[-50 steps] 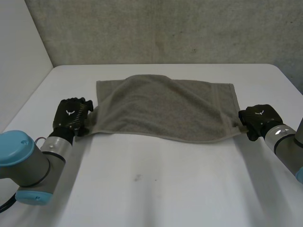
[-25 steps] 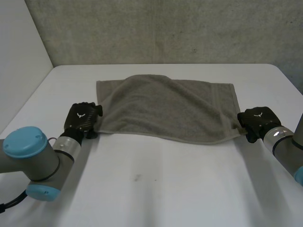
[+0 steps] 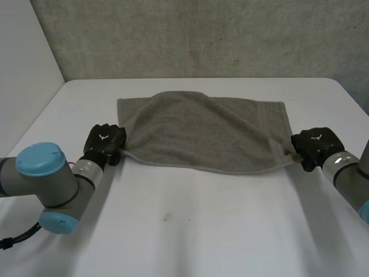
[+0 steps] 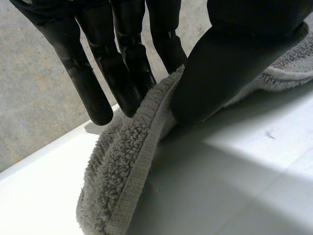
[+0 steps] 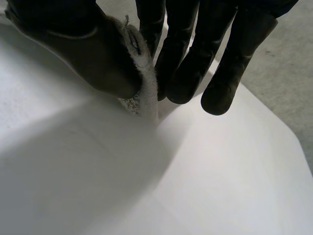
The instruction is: Fold the towel.
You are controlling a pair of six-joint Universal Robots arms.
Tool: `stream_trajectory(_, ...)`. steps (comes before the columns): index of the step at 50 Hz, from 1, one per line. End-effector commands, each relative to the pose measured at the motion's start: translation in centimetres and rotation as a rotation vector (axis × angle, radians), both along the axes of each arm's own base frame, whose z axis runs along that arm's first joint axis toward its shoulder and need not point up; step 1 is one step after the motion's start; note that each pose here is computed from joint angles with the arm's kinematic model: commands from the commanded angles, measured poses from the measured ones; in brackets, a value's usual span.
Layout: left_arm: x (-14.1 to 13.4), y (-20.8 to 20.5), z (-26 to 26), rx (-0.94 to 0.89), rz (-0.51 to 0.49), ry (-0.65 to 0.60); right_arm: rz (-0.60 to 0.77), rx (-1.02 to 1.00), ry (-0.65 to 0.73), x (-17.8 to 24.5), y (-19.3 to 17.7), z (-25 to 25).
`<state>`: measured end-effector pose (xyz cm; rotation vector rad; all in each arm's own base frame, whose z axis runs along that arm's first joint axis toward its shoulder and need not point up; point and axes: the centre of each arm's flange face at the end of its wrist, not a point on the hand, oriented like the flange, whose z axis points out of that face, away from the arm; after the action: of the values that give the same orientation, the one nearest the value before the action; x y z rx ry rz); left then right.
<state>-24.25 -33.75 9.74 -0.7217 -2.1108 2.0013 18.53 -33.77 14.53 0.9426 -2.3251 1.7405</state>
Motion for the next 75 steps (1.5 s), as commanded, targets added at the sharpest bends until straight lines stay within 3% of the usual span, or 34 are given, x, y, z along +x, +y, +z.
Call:
stream_trajectory(1,1.0,1.8,2.7,-0.020,0.028,-0.049,-0.011,-0.048,-0.002,-0.4,0.6,3.8)
stream_trajectory(8,3.0,7.5,7.3,0.006,0.037,-0.156,-0.039,0.088,0.087,-3.3,3.7,5.6)
stream_trajectory(11,3.4,9.1,7.9,0.026,0.032,-0.174,-0.032,0.098,0.117,-3.7,4.6,5.9)
stream_trajectory(16,4.9,15.1,10.9,0.082,0.022,-0.212,-0.012,0.071,0.256,-5.2,8.3,8.2)
stream_trajectory(23,5.5,18.2,12.9,0.068,0.013,-0.208,-0.024,0.065,0.285,-7.1,9.1,9.8)
stream_trajectory(30,5.0,15.6,12.4,0.046,0.018,-0.202,0.020,0.103,0.217,-6.9,7.3,8.7)
stream_trajectory(35,3.1,9.7,9.5,0.061,0.012,-0.208,0.024,0.124,0.145,-5.1,2.9,6.1)
stream_trajectory(46,-0.5,1.6,5.7,0.071,-0.014,-0.216,-0.027,0.073,0.181,-1.9,-4.1,2.1)
stream_trajectory(57,-2.7,-4.5,4.2,-0.008,-0.013,-0.194,-0.028,-0.002,0.168,0.3,-7.8,0.9)
stream_trajectory(68,-3.8,-5.6,3.0,0.004,-0.026,-0.187,-0.064,-0.051,0.193,1.7,-9.8,0.1)
stream_trajectory(75,-3.9,-5.4,4.5,-0.020,-0.026,-0.177,-0.136,-0.138,0.136,1.4,-9.3,4.9)
